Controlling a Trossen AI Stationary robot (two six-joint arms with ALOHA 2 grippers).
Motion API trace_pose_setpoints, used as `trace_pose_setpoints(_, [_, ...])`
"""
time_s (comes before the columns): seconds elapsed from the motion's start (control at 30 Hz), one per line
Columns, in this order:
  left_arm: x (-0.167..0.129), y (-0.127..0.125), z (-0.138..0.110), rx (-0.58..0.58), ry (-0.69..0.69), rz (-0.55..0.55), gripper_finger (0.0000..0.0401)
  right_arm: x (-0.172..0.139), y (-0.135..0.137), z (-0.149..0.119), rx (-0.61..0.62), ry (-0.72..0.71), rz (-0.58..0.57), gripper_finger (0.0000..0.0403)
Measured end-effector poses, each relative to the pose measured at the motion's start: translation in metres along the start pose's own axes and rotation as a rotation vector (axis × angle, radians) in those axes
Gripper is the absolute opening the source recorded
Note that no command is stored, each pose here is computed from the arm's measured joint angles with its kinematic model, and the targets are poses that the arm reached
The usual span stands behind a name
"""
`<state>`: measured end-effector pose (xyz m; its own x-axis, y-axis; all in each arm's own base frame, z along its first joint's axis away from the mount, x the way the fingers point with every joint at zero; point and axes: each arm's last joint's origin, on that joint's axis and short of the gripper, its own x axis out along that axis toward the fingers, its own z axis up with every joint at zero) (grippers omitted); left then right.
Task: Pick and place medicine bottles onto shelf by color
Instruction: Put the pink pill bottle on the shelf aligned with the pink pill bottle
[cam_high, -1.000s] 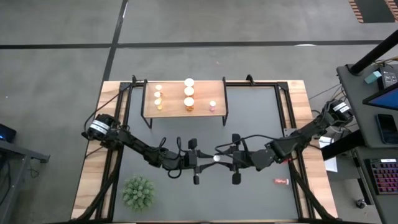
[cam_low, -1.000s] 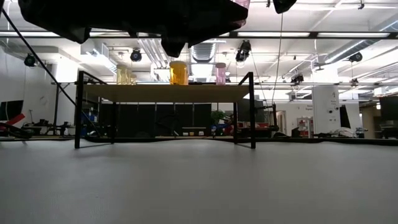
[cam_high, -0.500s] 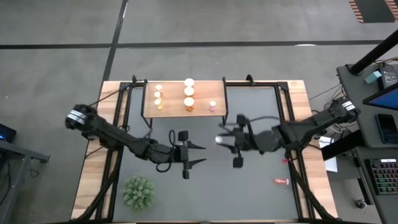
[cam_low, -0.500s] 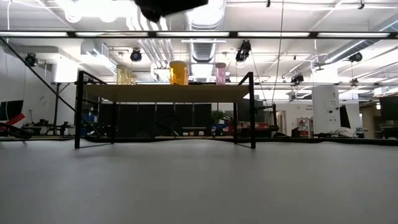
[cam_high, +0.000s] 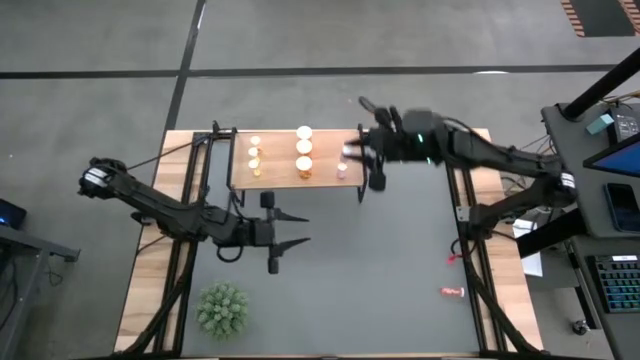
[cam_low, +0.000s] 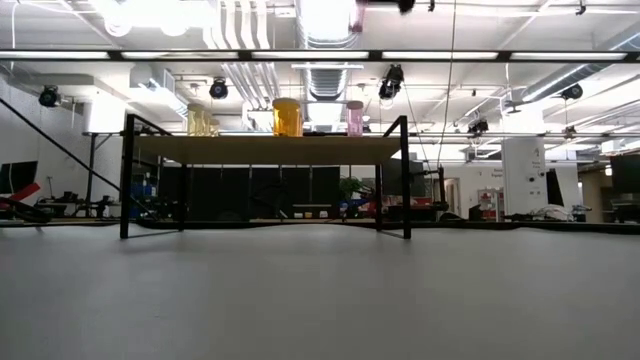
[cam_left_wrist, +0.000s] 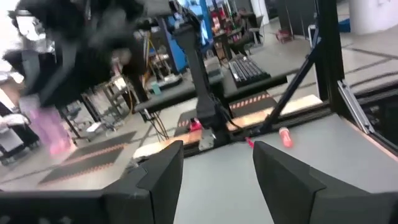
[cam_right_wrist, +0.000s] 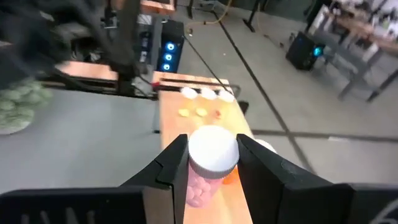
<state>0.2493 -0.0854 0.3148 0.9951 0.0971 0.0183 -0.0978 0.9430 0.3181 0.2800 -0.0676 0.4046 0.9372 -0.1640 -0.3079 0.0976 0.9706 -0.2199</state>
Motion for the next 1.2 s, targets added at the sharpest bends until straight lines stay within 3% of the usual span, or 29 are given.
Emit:
trace_pose_setpoints(0.2, [-0.022, 0.014, 0.004, -0.006, -0.047, 0.031, 0.0179, 0.024, -0.059, -0.037, 0.104, 0.078, 0.025, 0.0108])
trace_pose_setpoints(0.5, [-0.048, 0.030, 0.007, 0.002, -0.105, 0.074, 0.0179, 0.069, -0.099, -0.086, 0.120, 0.127, 0.133, 0.0109])
trace_pose_setpoints(0.83, [-0.060, 0.035, 0.003, 0.045, -0.126, 0.090, 0.0179, 0.080, -0.110, -0.110, 0.079, 0.120, 0.289, 0.0108])
trace_pose_setpoints(1.2, [-0.062, 0.035, 0.000, 0.058, -0.132, 0.098, 0.0179, 0.073, -0.099, -0.130, -0.008, 0.031, 0.234, 0.0108])
